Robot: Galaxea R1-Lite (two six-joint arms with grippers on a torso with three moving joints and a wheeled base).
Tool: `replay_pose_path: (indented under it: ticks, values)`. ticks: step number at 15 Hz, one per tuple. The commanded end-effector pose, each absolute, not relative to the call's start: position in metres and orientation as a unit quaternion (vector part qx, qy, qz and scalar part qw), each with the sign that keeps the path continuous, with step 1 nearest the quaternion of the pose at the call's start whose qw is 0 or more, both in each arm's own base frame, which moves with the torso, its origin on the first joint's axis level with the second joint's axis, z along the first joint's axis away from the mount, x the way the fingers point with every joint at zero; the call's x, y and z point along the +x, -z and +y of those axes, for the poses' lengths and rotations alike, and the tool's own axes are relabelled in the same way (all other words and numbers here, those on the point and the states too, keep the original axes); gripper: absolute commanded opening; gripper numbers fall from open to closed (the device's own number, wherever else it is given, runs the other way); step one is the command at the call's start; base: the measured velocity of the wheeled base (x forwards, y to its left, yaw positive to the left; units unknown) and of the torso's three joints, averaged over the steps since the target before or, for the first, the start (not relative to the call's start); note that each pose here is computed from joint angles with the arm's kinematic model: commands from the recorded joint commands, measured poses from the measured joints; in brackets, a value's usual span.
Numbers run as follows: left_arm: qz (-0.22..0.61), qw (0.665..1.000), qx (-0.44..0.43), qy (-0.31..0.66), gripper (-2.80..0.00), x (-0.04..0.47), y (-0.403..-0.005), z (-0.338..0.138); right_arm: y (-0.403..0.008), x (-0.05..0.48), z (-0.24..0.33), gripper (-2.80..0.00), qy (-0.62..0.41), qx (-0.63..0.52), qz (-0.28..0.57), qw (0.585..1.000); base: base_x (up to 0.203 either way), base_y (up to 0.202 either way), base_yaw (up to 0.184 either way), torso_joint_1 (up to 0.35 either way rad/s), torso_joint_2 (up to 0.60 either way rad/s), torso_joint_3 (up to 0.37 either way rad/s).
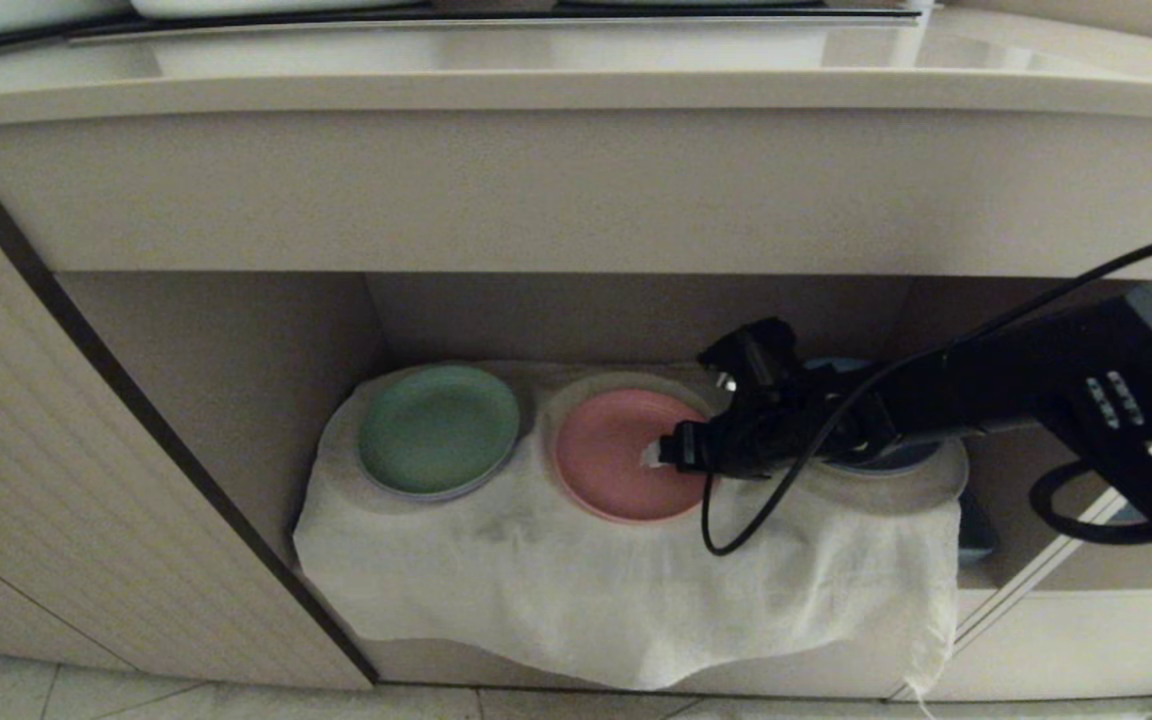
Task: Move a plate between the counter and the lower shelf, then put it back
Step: Pick up the plate in the cupboard
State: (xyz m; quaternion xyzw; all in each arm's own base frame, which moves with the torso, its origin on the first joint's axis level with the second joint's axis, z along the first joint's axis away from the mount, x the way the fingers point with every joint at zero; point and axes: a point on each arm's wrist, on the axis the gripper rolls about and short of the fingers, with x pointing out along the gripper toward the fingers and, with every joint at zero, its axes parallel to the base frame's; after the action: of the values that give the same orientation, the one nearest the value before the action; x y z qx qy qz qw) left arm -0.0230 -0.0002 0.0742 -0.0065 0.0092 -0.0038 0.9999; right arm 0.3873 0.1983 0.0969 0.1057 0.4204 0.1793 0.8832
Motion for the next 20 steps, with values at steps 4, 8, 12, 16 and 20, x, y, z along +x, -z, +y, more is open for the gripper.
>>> replay_pose_path:
  ticks: [4, 8, 12, 16, 20]
  values:
    - [0.009, 1.000, -0.007, 0.004, -2.80, -0.0231, -0.0741, -0.0002, -0.1005, 0.3860, 0.1967, 0.00, -0.177, 0.108, 0.418, 0.884, 0.000, 0.000, 0.000, 0.000, 0.00, 0.000]
    - [0.009, 1.000, -0.007, 0.004, -2.80, -0.0231, -0.0741, -0.0002, -0.0993, 0.3852, 0.1956, 0.00, -0.175, 0.107, 0.421, 0.884, 0.000, 0.000, 0.000, 0.000, 0.00, 0.000]
    - [0.009, 1.000, -0.007, 0.004, -2.80, -0.0231, -0.0741, -0.0002, -0.0988, 0.3857, 0.1951, -2.80, -0.174, 0.107, 0.421, 0.884, 0.000, 0.000, 0.000, 0.000, 0.00, 0.000]
    - [0.009, 1.000, -0.007, 0.004, -2.80, -0.0231, -0.0741, -0.0002, -0.0988, 0.3866, 0.1933, -2.80, -0.172, 0.108, 0.421, 0.884, 0.000, 0.000, 0.000, 0.000, 0.00, 0.000]
    - [0.009, 1.000, -0.007, 0.004, -2.80, -0.0231, -0.0741, -0.0002, -0.0989, 0.3867, 0.1933, -2.80, -0.172, 0.109, 0.420, 0.884, 0.000, 0.000, 0.000, 0.000, 0.00, 0.000]
